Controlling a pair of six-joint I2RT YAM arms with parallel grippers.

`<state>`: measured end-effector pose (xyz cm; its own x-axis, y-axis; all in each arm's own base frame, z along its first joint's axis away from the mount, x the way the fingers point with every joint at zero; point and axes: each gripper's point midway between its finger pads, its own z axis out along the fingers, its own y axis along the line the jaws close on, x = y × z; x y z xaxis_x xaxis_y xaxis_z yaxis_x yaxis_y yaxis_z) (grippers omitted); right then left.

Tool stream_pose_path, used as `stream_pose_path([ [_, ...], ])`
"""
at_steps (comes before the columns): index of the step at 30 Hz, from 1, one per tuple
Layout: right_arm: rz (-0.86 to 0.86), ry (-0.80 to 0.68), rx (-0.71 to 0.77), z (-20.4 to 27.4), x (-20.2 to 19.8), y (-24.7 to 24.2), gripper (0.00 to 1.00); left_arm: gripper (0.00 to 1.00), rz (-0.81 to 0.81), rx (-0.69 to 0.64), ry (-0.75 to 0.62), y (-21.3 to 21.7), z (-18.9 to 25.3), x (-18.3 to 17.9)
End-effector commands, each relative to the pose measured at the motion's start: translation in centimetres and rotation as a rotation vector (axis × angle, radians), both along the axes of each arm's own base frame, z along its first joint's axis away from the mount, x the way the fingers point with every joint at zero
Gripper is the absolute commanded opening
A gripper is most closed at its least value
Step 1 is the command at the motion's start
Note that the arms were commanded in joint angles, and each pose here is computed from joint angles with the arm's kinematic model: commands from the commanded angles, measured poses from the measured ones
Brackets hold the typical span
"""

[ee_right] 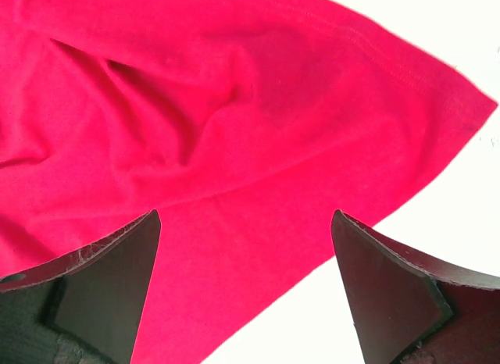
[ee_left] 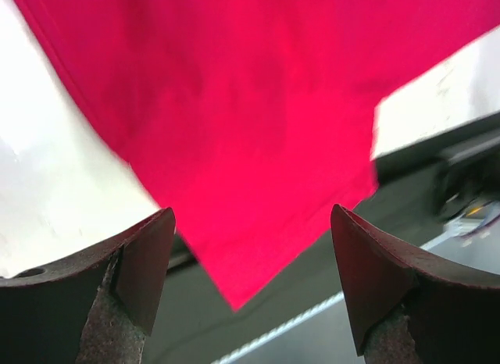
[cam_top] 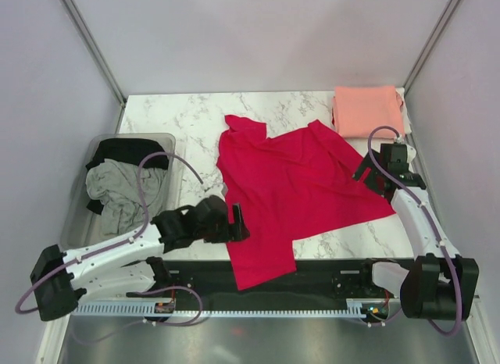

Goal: Fold and stack the t-shirts
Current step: Flatten the tshirt out

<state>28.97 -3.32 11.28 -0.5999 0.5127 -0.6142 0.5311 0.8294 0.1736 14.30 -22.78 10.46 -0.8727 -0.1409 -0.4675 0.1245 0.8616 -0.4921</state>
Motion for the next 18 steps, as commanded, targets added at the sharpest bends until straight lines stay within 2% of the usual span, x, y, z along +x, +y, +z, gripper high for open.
stream_pose_path([
  [1, -0.034, -0.068, 0.036, 1.1, -0.3, 0.4, 0.98, 0.87, 0.071, 0.112, 0.136, 0.6, -3.2, -4.2],
  [7, -0.066, -0.037, 0.068, 0.2, -1.7, 0.5, 0.98, 0.85, 0.042, 0.155, 0.215, -0.2, -5.5, -9.0],
  [11, -0.082, -0.009, 0.076, -0.9, -2.6, 0.0, 0.98, 0.85, 0.038, 0.226, 0.232, -0.3, -7.2, -10.1],
  [13, -0.087, -0.005, 0.078, -1.2, -2.9, -0.5, 0.98, 0.84, 0.039, 0.202, 0.240, -1.2, -7.4, -10.5],
  [18, -0.123, -0.022, 0.108, -0.9, -3.1, -1.6, 0.98, 0.75, 0.016, 0.182, 0.266, -2.4, -8.6, -11.0],
])
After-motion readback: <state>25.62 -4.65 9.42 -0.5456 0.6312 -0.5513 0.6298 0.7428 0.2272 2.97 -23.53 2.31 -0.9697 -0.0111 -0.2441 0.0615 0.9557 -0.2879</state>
